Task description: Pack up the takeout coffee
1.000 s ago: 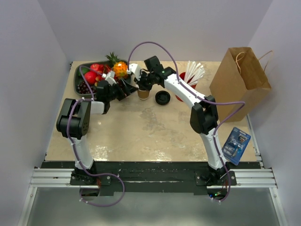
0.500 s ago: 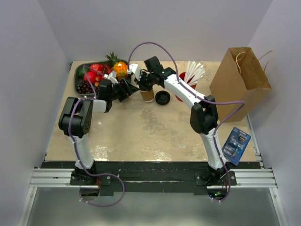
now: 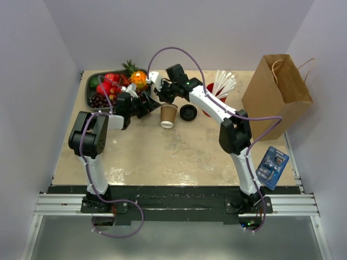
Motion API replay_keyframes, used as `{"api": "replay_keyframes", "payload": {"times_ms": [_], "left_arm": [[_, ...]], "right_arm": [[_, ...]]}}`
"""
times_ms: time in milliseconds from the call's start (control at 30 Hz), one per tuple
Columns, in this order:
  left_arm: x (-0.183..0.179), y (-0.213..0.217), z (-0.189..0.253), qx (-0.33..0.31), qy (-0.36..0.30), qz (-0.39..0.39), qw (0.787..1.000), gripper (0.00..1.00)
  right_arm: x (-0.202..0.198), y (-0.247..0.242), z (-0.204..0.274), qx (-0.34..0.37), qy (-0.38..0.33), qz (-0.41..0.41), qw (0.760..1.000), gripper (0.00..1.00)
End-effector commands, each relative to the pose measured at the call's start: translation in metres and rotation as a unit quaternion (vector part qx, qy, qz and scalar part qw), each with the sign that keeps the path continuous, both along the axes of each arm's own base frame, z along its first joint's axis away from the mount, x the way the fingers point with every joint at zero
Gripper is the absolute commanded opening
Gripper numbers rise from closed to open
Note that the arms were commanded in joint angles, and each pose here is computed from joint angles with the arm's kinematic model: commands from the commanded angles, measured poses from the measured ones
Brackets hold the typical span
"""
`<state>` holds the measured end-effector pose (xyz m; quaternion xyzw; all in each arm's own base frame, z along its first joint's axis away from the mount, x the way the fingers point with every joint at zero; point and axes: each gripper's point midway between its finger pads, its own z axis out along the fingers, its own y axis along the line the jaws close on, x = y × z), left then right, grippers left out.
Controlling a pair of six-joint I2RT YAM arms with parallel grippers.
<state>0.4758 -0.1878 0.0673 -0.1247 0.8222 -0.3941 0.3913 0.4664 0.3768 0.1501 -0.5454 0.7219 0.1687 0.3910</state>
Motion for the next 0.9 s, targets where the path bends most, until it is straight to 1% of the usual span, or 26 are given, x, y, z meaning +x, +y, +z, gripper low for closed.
{"api": "replay_keyframes", "payload": {"times_ms": [0,67,100,167,200,233,267,367,400,433,500,533,600,667,733,867], "left_arm": [[0.008,0.004,0.007,0.012,-0.019,0.006,1.0,0.94],[0.007,0.004,0.012,0.012,-0.023,0.003,1.0,0.93],[0.007,0.004,0.014,0.013,-0.026,0.002,1.0,0.93],[0.007,0.007,0.023,0.011,-0.033,0.003,0.999,0.93],[0.006,0.009,0.024,0.012,-0.034,0.003,0.999,0.93],[0.005,0.011,0.032,0.011,-0.043,0.0,0.999,0.93],[0.002,0.012,0.033,0.014,-0.044,-0.003,0.999,0.93],[-0.009,0.011,0.041,0.026,-0.065,-0.037,0.997,0.93],[-0.014,0.009,0.043,0.034,-0.078,-0.055,0.995,0.93],[-0.022,0.003,0.049,0.029,-0.089,-0.083,0.992,0.93],[-0.033,-0.003,0.049,0.034,-0.101,-0.119,0.987,0.93],[-0.042,-0.007,0.05,0.036,-0.102,-0.136,0.985,1.0],[-0.047,-0.012,0.051,0.062,-0.118,-0.151,0.98,1.0],[-0.048,-0.015,0.049,0.081,-0.119,-0.162,0.976,1.0],[-0.047,-0.018,0.046,0.088,-0.11,-0.167,0.976,1.0],[-0.048,-0.019,0.038,0.113,-0.107,-0.198,0.968,1.0]], "right_arm": [[-0.002,0.005,0.056,0.039,-0.043,0.004,0.998,0.0],[0.004,0.001,0.053,0.033,-0.043,-0.012,0.998,0.0],[0.008,-0.001,0.06,0.036,-0.048,-0.017,0.998,0.0],[0.015,-0.012,0.058,0.038,-0.028,-0.033,0.998,0.24],[0.02,-0.009,0.061,0.049,-0.021,-0.025,0.998,0.34],[0.023,-0.014,0.056,0.044,-0.011,-0.024,0.999,0.47],[0.02,-0.019,0.048,0.034,0.009,-0.023,0.999,0.52],[0.022,-0.028,0.041,0.051,0.038,-0.021,0.998,0.61],[0.024,-0.035,0.035,0.054,0.052,-0.024,0.997,0.62],[0.022,-0.034,0.034,0.067,0.069,-0.021,0.995,0.61],[0.026,-0.043,0.03,0.081,0.093,-0.03,0.992,0.59],[0.024,-0.042,0.024,0.095,0.118,-0.03,0.988,0.58],[0.027,-0.048,0.016,0.104,0.14,-0.037,0.984,0.56],[0.022,-0.048,0.012,0.113,0.158,-0.022,0.981,0.53],[0.019,-0.05,0.005,0.113,0.17,-0.013,0.979,0.53],[0.011,-0.048,-0.004,0.122,0.192,0.014,0.974,0.5]]}}
